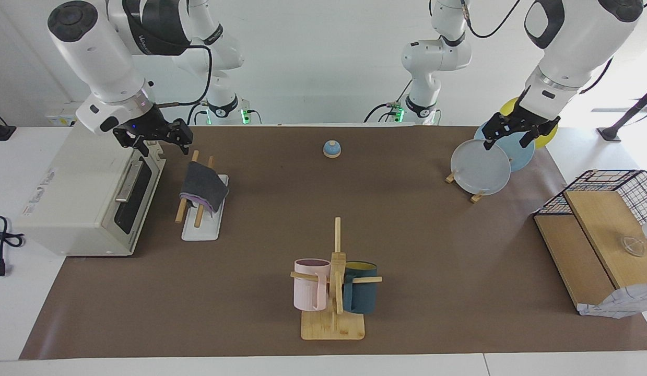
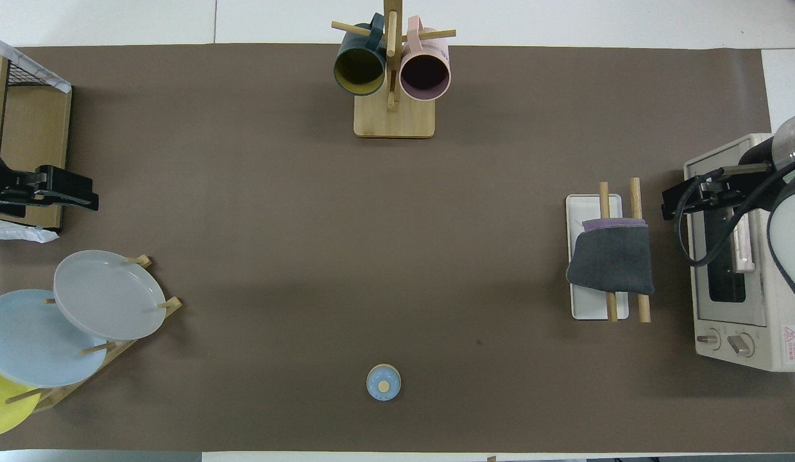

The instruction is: Fold towel and hang on rack

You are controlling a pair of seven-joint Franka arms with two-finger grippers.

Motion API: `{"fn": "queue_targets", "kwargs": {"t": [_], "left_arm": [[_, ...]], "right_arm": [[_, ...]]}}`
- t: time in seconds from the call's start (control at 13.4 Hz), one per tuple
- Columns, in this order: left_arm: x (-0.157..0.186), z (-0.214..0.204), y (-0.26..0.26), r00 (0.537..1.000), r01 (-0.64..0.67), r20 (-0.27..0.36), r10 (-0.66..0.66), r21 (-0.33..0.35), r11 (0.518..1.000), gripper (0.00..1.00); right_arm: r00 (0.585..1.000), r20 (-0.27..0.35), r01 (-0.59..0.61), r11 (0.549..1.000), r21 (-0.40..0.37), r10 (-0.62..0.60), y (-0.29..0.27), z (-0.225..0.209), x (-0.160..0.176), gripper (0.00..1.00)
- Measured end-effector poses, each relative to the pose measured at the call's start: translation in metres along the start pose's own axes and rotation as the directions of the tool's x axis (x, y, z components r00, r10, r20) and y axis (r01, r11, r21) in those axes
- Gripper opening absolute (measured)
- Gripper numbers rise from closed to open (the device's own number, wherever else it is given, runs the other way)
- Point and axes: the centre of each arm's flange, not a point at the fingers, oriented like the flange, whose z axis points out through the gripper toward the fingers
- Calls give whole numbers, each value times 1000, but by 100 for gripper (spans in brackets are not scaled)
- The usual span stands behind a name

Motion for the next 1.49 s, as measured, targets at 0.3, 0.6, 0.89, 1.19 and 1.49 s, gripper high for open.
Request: {"fn": "queue_targets", "kwargs": {"t": [0.3,0.6,0.89,1.19,1.49], "left_arm": [[0,0,0,1000,0,0,0,0,1000,100],[0,0,0,1000,0,1,0,0,1000,100],[0,0,0,1000,0,1,0,0,1000,100],[0,0,0,1000,0,1,0,0,1000,100],[0,0,0,1000,0,1,0,0,1000,100]], "right_arm": [[1000,-17,-4,1000,-1,4,1,-4,0,100],[999,-40,-28,1000,-12,28,15,-15,-3,100],[998,-41,-49,999,-10,48,27,-16,-4,100],[998,-42,-46,999,-11,46,26,-17,-4,100],[998,-52,-45,999,-11,45,25,-21,-5,100]]}}
